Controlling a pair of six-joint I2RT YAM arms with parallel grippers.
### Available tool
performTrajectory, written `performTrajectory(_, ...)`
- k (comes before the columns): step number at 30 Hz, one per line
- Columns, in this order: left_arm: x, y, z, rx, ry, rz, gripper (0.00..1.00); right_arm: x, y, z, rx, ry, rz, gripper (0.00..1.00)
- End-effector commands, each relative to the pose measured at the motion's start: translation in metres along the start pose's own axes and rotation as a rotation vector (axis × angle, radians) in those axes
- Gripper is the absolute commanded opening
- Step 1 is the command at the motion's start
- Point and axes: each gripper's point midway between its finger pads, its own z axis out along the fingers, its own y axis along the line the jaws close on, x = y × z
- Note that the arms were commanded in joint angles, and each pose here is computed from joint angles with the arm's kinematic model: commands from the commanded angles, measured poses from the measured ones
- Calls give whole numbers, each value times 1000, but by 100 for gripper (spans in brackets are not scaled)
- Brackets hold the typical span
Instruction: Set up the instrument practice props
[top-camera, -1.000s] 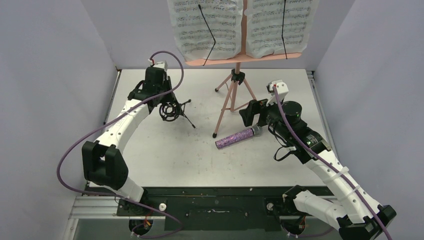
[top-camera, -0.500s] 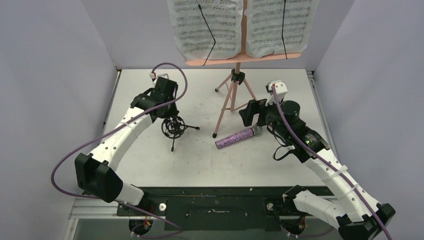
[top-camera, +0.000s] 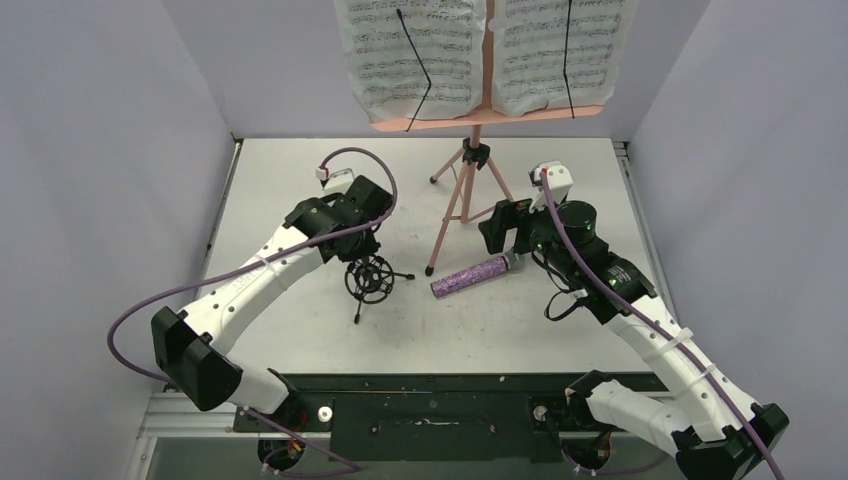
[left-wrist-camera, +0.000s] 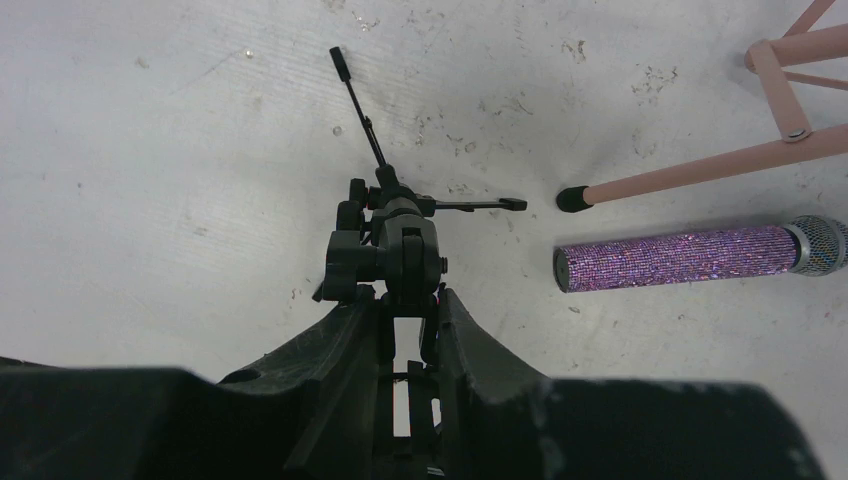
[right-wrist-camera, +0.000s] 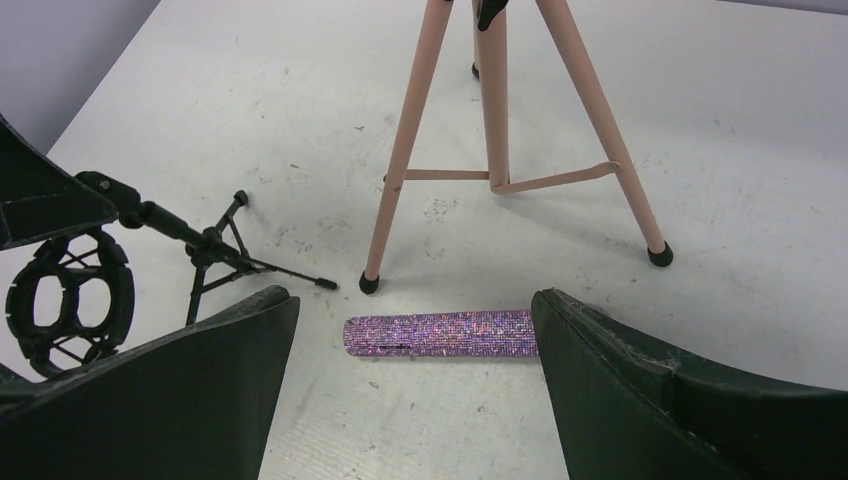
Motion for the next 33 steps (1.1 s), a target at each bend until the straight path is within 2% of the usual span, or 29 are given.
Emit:
performTrajectory(1,-12,-2,-32,3,-47,-175,0,-20,-2,-3,22,-55,10,90)
performTrajectory(7,-9,6,-42,-32,-53,-339,0,-16,-3,-3,27,-42,14,90)
performTrajectory(12,6,-9,-39,3,25,-419,0,-14,-8,-3,49,-41,21,90)
performTrajectory(22,6,-2,-39,-26,2,-407,0,-15,-14,-5,86,-47,34,90)
performTrajectory(25,3,-5,-40,-10,-4,-391,14,-14,-15,-6,91,-47,34,90)
performTrajectory(26,2,-6,-41,-8,-6,-386,25,-15,-15,-6,92,-48,33,90)
performTrajectory(29,-2,-7,-43,1,-14,-365,43,-16,-16,-6,96,-52,31,90)
performTrajectory(33,-10,-6,-50,13,-40,-354,82,-16,-18,-7,102,-56,31,90)
